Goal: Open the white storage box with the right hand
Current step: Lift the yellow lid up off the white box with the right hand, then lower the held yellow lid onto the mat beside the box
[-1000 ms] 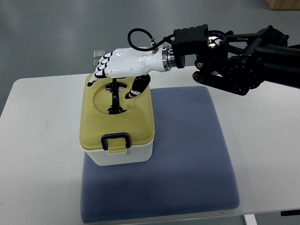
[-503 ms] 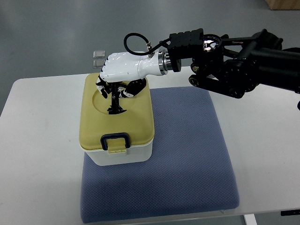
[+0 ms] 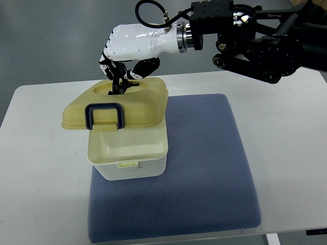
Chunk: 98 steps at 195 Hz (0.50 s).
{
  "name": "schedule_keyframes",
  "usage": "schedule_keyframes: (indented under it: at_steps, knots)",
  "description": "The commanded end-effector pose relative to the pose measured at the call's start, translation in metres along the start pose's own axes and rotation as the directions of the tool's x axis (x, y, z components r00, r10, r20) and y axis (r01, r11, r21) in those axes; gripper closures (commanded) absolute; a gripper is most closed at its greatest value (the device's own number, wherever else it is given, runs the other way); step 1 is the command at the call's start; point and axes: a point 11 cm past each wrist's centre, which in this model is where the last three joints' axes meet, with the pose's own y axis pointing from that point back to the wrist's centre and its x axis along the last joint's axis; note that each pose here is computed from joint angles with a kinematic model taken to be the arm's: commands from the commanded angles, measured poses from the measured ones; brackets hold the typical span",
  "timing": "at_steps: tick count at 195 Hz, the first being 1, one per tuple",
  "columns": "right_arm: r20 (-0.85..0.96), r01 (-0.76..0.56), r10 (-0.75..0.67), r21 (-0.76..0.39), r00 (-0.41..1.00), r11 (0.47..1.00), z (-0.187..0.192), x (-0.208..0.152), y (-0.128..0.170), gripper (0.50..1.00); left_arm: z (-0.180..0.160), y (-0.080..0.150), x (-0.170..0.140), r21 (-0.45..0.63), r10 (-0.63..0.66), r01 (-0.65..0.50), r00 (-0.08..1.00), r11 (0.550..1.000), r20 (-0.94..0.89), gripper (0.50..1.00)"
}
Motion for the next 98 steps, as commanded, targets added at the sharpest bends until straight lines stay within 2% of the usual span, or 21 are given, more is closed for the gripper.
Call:
schedule_keyframes:
  at_steps: [1,60,84,98]
  knots:
    - [-0.011,-0.013,0.012,-0.04,1.0,0.999,0.013,0.009,0.023,1.0,0.0,0.0,0.0,0.0,0.0,0.0,1.0,1.0,0.0,0.5]
    - [-0.018,-0.021,0.018,-0.243,1.0,0.97,0.059,0.013,0.117,1.0,0.0,0.0,0.0,0.0,-0.001,0.001,1.0,1.0,0.003,0.5]
    - [-0.003,-0.003,0.002,-0.325,1.0,0.946,0.073,0.001,0.156,1.0,0.0,0.0,-0.001,0.0,-0.003,0.003,1.0,1.0,0.002,0.5]
    - [0.036,0.027,-0.014,-0.369,0.999,0.929,0.078,-0.025,0.179,1.0,0.0,0.0,-0.005,-0.001,-0.015,0.015,1.0,1.0,0.003,0.5]
